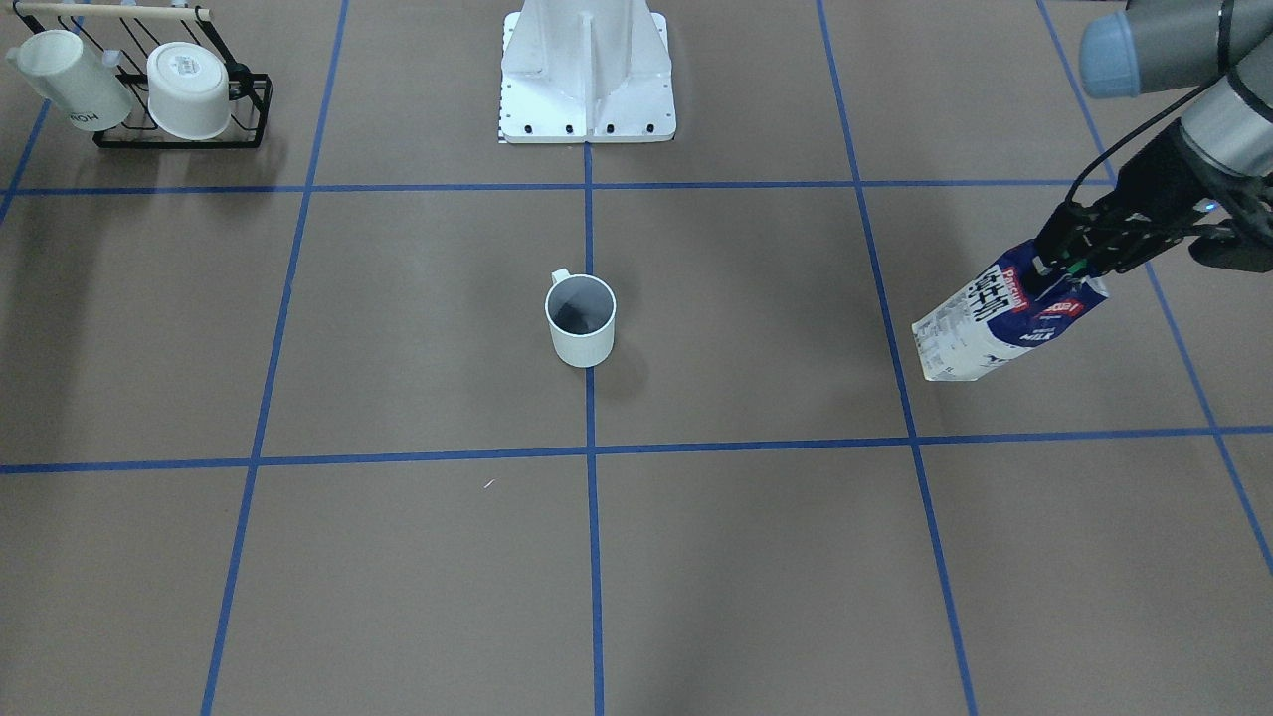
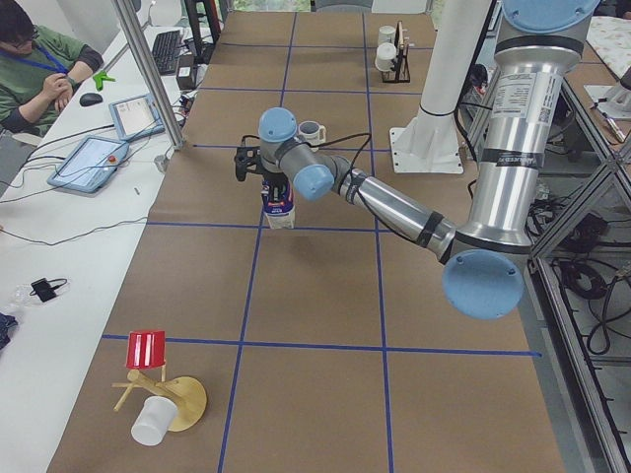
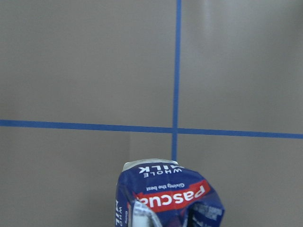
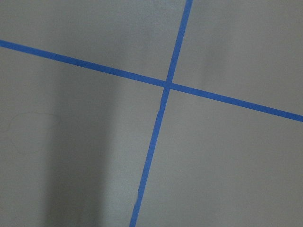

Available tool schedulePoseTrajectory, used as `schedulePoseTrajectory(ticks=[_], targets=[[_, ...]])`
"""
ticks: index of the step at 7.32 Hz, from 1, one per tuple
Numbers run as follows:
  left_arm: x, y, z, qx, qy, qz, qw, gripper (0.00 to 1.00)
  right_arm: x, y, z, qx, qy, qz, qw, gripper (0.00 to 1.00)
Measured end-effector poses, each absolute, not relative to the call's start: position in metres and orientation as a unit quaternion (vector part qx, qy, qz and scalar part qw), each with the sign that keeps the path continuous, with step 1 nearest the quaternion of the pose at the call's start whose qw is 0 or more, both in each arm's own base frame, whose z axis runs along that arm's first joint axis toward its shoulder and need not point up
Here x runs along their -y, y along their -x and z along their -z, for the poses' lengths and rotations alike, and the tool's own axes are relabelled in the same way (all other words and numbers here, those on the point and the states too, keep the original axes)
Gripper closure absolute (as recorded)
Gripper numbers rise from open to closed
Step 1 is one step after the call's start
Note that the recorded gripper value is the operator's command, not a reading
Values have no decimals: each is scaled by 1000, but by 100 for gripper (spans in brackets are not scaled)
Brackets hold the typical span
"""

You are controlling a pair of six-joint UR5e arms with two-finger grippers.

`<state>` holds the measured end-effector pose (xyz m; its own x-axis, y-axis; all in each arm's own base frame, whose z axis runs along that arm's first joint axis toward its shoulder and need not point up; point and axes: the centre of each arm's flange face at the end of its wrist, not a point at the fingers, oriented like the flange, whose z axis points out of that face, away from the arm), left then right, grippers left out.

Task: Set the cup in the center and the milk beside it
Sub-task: 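Carry the milk carton with the left gripper beside the white mug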

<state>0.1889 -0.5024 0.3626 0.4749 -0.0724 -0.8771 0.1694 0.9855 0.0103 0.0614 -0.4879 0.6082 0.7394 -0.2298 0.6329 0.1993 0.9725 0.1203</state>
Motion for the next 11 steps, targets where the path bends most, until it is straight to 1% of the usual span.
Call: schedulePoseTrajectory(ticks=[2,4,5,8,11], targets=[[492,-276,-275,-486,-26,99,868,100,488,-61,-609,342,-21,115,932,0],[463,-358,-182,-442,-28,107,890,100,488,-61,-612,342,-19,114,932,0],[451,-390,-156,-430,-38,103,896,100,488,-61,-612,343,-18,114,932,0],[429,-450,-126,-412,-73,74,905,100,488,-61,-612,343,-18,114,932,0],[425,-474,-124,-412,-75,58,906,100,488,-61,-612,343,-18,114,932,0]])
